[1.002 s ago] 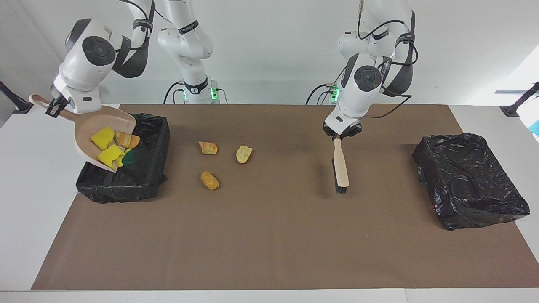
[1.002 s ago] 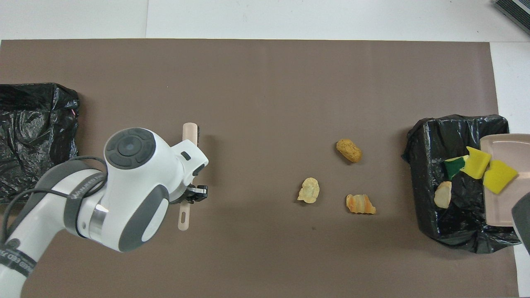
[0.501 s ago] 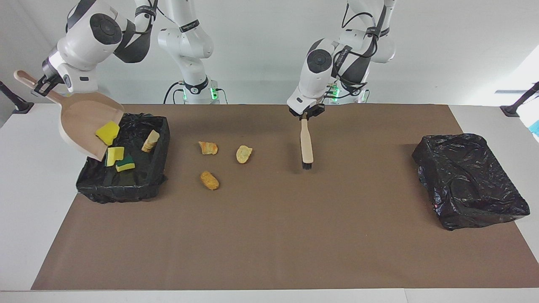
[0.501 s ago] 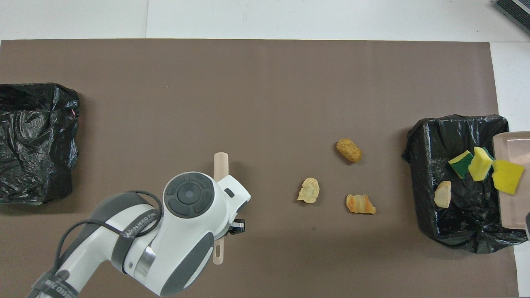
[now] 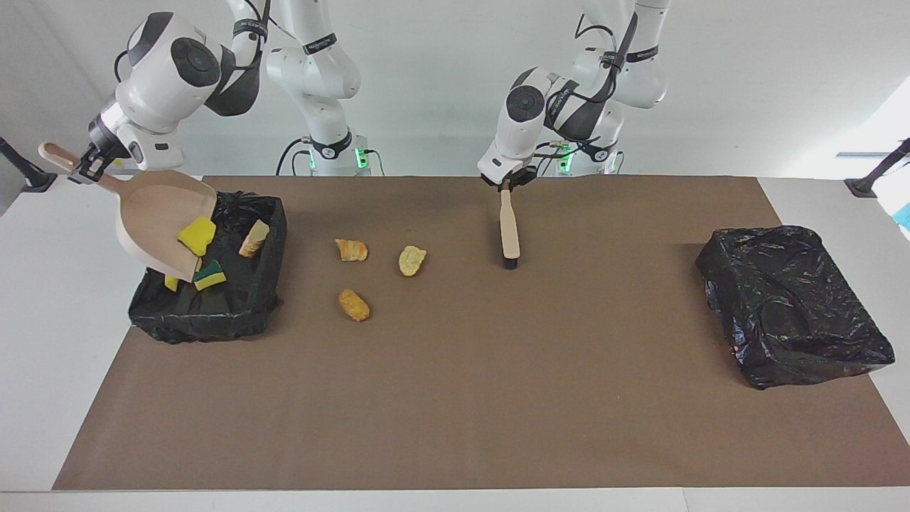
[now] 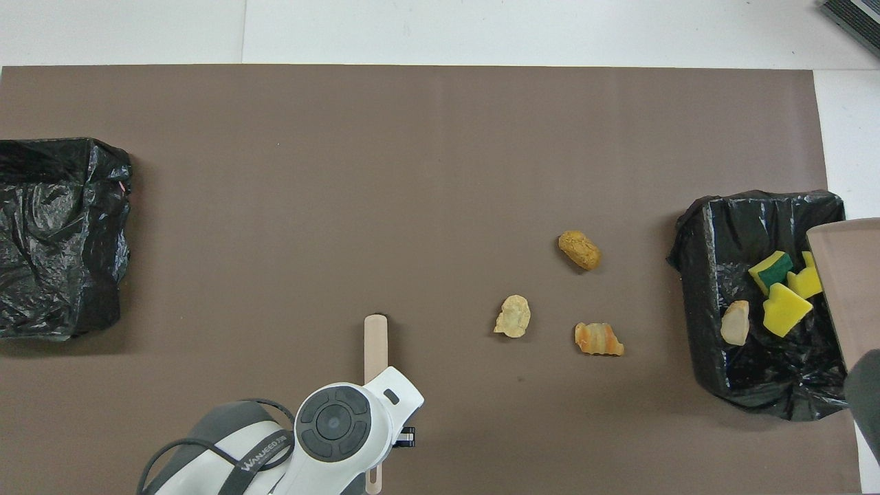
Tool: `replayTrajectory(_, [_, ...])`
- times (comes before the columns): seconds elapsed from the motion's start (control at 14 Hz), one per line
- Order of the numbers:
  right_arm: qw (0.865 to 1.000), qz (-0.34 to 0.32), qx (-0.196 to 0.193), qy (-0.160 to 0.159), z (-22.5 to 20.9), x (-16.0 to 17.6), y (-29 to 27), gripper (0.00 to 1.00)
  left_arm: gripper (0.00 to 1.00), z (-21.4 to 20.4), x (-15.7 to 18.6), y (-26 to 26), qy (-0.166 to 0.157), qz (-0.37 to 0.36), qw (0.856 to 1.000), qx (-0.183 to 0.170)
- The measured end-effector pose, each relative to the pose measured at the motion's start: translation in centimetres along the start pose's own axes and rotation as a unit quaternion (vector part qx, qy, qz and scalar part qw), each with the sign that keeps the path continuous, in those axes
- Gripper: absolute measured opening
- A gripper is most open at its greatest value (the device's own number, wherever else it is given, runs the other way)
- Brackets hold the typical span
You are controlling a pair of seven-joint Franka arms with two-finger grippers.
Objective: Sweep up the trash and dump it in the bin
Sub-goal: 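Lower the brush onto the table with the left gripper and release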
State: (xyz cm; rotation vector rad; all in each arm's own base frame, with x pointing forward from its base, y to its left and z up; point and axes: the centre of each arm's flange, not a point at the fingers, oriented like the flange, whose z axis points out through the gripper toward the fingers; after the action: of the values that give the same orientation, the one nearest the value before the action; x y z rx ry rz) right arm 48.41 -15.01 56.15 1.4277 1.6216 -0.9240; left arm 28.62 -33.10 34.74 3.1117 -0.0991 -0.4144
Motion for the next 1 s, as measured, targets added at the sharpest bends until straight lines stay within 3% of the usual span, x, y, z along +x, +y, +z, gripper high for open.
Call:
replayTrajectory(0.07, [1.0,0.005,-0.001,-0.005,-0.4,-0.6,-0.3,0.32,0.3,0.0,0.1,-0.1,0.0,-0.001,1.0,-0.001])
replayTrajectory(0.21, [1.0,0.021,0.001,0.016,-0.6,-0.8,-0.8,0.32,0.48,-0.1,0.2,-0.2,0.001,-0.003,1.0,-0.002])
replayTrajectory(0.36, [0.996,0.049,0.013,0.076,-0.5,0.0,-1.0,0.32,0.71,-0.3,0.4,-0.3,0.003,-0.005,1.0,-0.005])
replayTrajectory(0.5, [0.982,0.1,0.046,0.152,-0.5,1.0,-1.2,0.32,0.95,-1.3,1.3,-0.7,0.01,-0.015,1.0,-0.015])
replayTrajectory(0.57, [0.973,0.127,0.058,0.184,-0.7,1.4,-1.1,0.32,1.0,-2.2,2.1,-1.2,0.017,-0.023,0.999,-0.023])
replayTrajectory(0.79, [0.933,0.222,0.091,0.269,-1.7,2.9,-0.3,0.32,1.0,-7.0,6.3,-5.0,0.057,-0.039,0.997,-0.036])
replayTrajectory(1.0, [0.869,0.336,0.153,0.329,-4.2,5.3,0.5,0.32,1.0,-12.6,11.1,-13.7,0.084,-0.024,0.995,-0.052])
